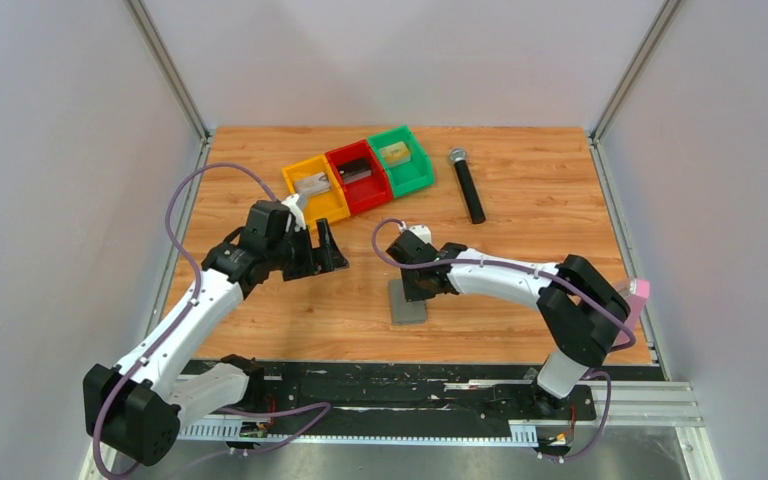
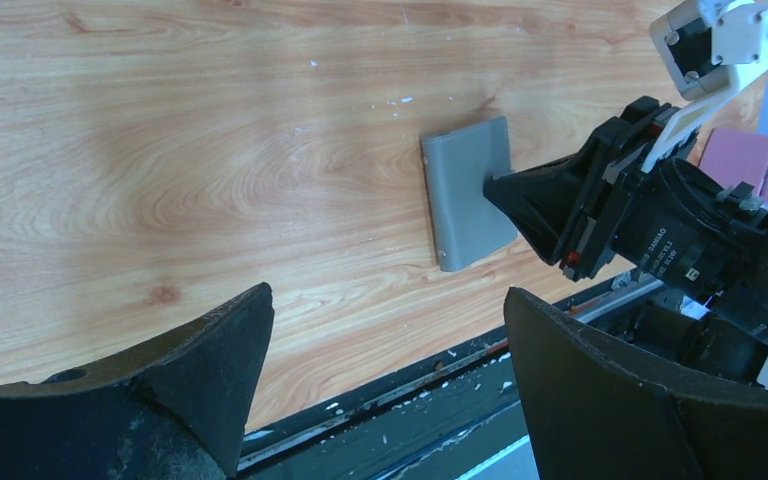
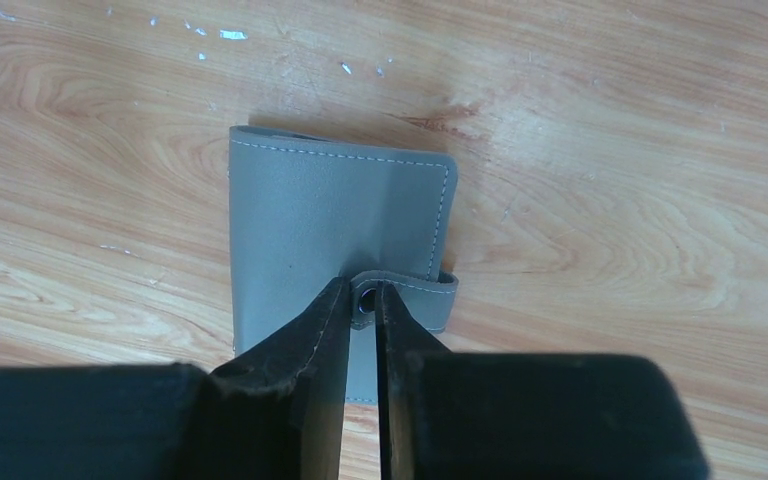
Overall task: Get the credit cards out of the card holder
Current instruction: Open the card holder at the center of the board.
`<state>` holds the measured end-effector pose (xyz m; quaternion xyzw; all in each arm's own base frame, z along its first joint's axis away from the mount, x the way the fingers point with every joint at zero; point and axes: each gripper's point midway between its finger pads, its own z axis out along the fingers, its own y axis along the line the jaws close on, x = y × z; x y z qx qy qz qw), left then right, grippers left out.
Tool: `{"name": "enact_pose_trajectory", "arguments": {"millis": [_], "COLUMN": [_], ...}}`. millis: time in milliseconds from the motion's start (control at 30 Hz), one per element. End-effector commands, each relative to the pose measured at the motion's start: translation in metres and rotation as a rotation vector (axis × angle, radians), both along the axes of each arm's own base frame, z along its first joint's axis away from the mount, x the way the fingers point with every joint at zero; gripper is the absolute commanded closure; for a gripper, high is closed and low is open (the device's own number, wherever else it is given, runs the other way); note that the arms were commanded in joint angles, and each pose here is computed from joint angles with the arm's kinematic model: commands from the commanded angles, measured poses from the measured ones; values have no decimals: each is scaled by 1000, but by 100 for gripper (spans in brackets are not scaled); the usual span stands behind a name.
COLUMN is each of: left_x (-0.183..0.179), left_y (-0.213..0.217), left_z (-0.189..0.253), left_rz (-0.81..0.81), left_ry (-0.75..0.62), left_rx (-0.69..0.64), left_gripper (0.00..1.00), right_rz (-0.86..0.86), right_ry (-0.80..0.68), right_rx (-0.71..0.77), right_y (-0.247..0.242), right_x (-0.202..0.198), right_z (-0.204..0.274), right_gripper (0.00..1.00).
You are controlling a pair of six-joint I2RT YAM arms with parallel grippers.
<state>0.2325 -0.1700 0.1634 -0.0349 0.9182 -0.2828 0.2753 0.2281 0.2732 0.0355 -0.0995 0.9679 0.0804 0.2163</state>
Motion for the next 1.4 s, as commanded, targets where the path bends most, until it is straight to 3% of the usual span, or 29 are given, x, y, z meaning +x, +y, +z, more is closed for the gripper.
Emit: {"name": "enact_pose_trajectory", "arguments": {"millis": [0,267,500,633,867,1133,1367], "left_x": [2,1,-1,-3,-3,-4,-6], "left_y": [-5,-15,-33,-43,-47,-43,-42], "left_z": [1,-16,-28,-43,-51,-46,-46], "left_rz": [-2,-17,-46,-61,-52,-52,-56], "left_ry": [-4,55,92,129,142,113,112], "left_rx": [-30,-76,-176,-213,-204,-191,-189], "left_gripper": [7,11,17,19,21,20,20], "right_rz": [35,80,111,96,29,16,2], "right_ry": [-33,-70,-73,-77,-48,-41,-25], "right_rx": [102,290,364,328,238,164,14], "right_y": [17,34,37,31,19,22,12], "right_x": [2,1,-3,-1,1,6,4], "right_z": [13,41,49,47,38,29,7], "right_gripper": [100,100,100,99,75,66,63]}}
